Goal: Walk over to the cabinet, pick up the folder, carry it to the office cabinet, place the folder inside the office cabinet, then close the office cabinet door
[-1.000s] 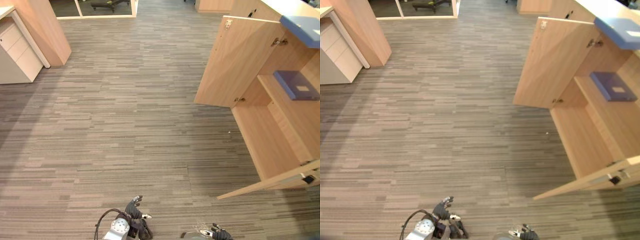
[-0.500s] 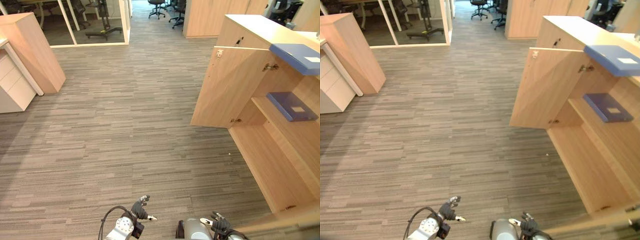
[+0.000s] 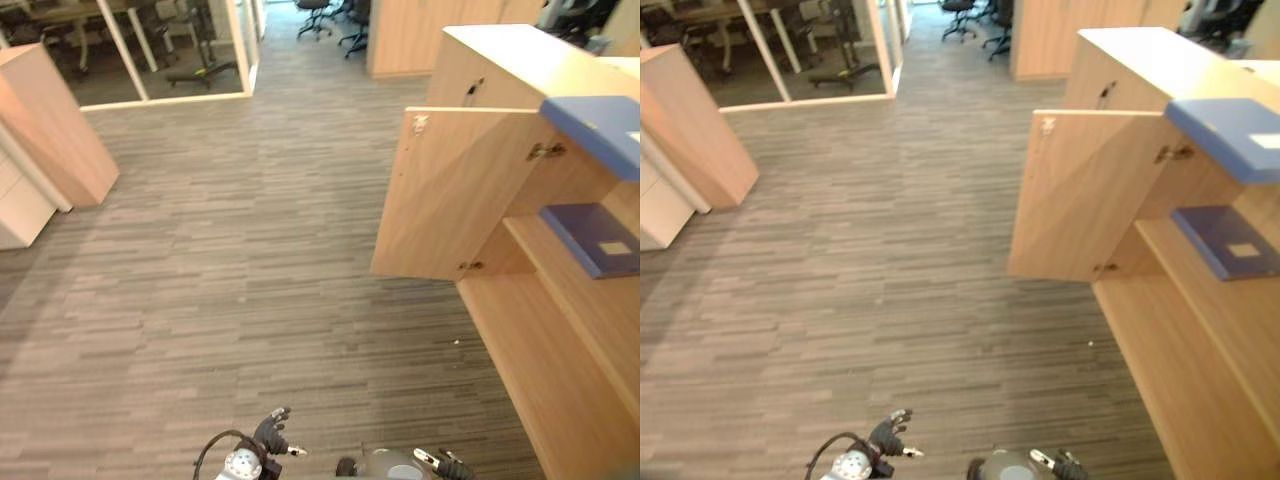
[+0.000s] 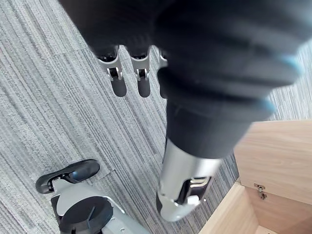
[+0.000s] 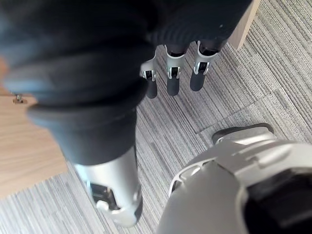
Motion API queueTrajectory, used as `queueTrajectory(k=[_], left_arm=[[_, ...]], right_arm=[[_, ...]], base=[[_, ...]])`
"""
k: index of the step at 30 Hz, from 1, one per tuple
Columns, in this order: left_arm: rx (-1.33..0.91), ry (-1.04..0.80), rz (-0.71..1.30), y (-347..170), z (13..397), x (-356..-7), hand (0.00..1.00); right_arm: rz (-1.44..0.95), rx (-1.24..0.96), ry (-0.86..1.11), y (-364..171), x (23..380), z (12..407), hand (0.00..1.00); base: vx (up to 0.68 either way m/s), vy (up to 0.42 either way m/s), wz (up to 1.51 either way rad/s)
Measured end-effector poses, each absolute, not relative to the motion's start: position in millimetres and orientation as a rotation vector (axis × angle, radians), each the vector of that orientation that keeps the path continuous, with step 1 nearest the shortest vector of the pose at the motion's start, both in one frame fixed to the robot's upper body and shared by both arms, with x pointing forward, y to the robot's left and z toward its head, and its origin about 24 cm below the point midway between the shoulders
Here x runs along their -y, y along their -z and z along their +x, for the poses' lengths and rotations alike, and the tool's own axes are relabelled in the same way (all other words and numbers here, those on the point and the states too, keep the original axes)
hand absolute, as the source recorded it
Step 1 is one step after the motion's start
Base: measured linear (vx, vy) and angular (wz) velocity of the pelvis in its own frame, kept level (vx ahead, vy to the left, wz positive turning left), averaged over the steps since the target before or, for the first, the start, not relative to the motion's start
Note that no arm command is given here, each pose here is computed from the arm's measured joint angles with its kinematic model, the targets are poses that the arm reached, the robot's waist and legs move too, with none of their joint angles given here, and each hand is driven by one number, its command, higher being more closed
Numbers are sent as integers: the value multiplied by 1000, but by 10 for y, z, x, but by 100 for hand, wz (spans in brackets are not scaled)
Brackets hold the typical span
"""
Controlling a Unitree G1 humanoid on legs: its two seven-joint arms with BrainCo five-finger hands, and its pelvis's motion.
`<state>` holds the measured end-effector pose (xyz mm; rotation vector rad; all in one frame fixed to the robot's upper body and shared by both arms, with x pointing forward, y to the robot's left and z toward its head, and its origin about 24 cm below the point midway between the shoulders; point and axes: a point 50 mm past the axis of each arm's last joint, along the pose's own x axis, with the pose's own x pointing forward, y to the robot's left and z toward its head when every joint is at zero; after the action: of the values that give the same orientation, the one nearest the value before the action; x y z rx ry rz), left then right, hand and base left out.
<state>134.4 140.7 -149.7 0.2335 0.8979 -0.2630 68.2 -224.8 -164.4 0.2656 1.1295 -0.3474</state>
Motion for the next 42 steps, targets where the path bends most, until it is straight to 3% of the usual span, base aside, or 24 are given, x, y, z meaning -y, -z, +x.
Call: queueTrajectory(k=[4, 9, 24, 32, 36, 39, 42], left_arm=[[-870, 200, 234, 1461, 1394, -1474, 0], [-809, 196, 253, 1386, 1535, -1494, 0], [-874, 186, 286, 1463, 1354, -1647, 0], [-910, 192, 282, 1504, 1297, -1645, 0], [-833, 204, 239, 1413, 1572, -1449, 0], [-780, 206, 233, 1341, 1733, -1405, 0], [-806, 162, 204, 1377, 1649, -1466, 0]], right_arm=[[265, -1187, 359, 1680, 2228, 529, 0], [285, -1146, 329, 1672, 2128, 720, 0], [367, -1136, 382, 1696, 2021, 577, 0], [347, -1078, 376, 1648, 2101, 711, 0], [275, -1042, 357, 1578, 2291, 911, 0], [286, -1056, 356, 1592, 2265, 893, 0], [312, -1088, 389, 1628, 2254, 744, 0]], base=[[279, -59, -27], [155, 116, -80], [300, 203, -78], [256, -140, -49], [275, -266, -59], [185, -186, -8], [141, -259, -20]])
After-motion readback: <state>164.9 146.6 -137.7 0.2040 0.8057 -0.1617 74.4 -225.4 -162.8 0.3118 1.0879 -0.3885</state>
